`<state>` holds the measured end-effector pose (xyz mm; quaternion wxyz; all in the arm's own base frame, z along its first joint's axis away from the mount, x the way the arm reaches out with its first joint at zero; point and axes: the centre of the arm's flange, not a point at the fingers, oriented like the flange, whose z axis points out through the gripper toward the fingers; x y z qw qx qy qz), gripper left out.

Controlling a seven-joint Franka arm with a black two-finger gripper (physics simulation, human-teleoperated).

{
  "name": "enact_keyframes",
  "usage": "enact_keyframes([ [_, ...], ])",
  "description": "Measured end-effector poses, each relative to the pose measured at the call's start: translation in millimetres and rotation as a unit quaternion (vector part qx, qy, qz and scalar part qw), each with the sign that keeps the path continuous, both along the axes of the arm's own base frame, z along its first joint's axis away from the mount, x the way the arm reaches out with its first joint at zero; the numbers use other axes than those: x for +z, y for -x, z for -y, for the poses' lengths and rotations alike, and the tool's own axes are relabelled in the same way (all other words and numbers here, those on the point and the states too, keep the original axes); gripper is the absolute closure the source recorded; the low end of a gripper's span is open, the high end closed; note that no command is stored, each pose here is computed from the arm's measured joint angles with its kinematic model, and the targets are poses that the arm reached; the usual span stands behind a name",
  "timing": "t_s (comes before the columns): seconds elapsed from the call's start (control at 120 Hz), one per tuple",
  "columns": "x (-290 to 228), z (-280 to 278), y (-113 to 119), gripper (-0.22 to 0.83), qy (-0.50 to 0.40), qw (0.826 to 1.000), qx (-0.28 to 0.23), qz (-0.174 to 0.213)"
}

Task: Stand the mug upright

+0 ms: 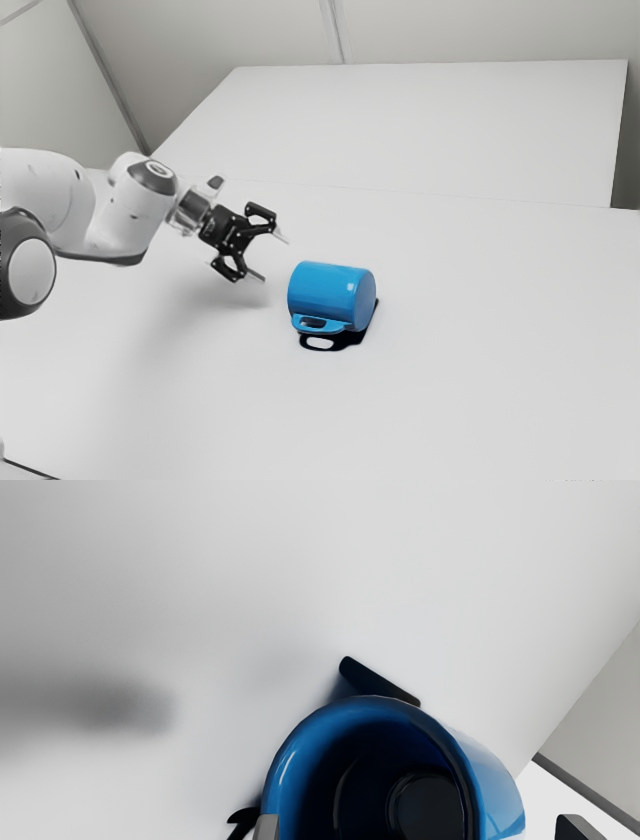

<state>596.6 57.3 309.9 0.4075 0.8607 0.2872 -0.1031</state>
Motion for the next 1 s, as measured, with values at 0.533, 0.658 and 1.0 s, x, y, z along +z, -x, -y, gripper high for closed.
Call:
enact_keyframes([
  [0.533, -28.0, 59.6, -12.8, 0.00, 0.083, 0.996, 0.040, -0.007],
  [0.658, -27.9, 69.3, -14.4, 0.30, 0.083, 0.996, 0.040, -0.005],
  [1.0, -13.2, 77.2, -20.9, 0.70, 0.056, 0.998, 0.024, 0.010],
])
